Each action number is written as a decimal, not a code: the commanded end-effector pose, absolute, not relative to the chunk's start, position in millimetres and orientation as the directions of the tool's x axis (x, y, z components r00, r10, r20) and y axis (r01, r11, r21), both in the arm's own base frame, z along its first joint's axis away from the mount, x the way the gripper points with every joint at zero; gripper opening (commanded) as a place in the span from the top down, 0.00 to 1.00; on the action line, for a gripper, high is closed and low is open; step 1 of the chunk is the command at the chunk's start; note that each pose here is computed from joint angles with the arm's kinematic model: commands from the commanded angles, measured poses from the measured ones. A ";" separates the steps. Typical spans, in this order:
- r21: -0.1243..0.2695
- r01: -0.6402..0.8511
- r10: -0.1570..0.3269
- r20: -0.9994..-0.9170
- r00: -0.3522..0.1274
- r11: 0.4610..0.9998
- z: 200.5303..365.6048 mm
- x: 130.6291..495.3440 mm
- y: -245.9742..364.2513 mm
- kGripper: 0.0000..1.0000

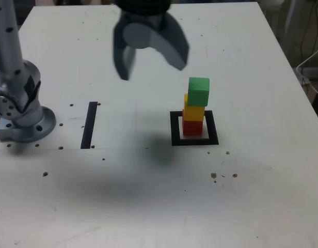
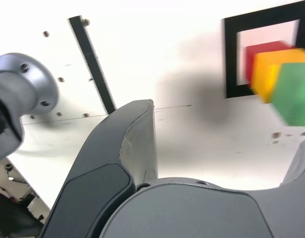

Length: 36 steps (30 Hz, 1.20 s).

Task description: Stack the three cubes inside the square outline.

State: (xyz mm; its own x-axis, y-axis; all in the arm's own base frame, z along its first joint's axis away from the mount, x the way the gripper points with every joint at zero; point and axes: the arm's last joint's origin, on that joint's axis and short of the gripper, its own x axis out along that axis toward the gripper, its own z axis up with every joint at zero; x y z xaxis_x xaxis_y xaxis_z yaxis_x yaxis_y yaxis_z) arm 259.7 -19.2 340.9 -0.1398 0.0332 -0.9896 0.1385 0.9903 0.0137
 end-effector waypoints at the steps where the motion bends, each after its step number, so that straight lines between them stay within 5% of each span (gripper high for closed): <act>1: 0.010 0.140 0.032 -0.988 -0.152 0.990 338.2 247.6 -18.2 0.01; 19: -0.017 0.150 0.027 -0.958 -0.285 0.989 266.1 172.3 -13.0 0.01; 29: -0.026 0.148 0.018 -0.957 -0.290 0.989 251.3 159.8 -12.5 0.01; 36: -0.043 0.141 -0.008 -0.971 -0.238 0.989 229.8 146.4 -12.6 0.01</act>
State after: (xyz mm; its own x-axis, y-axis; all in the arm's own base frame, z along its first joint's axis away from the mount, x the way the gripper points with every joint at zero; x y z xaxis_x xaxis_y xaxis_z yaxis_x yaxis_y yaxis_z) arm 148.6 -12.9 230.9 -0.2487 -0.0067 -0.9686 0.1429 0.9888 -0.0435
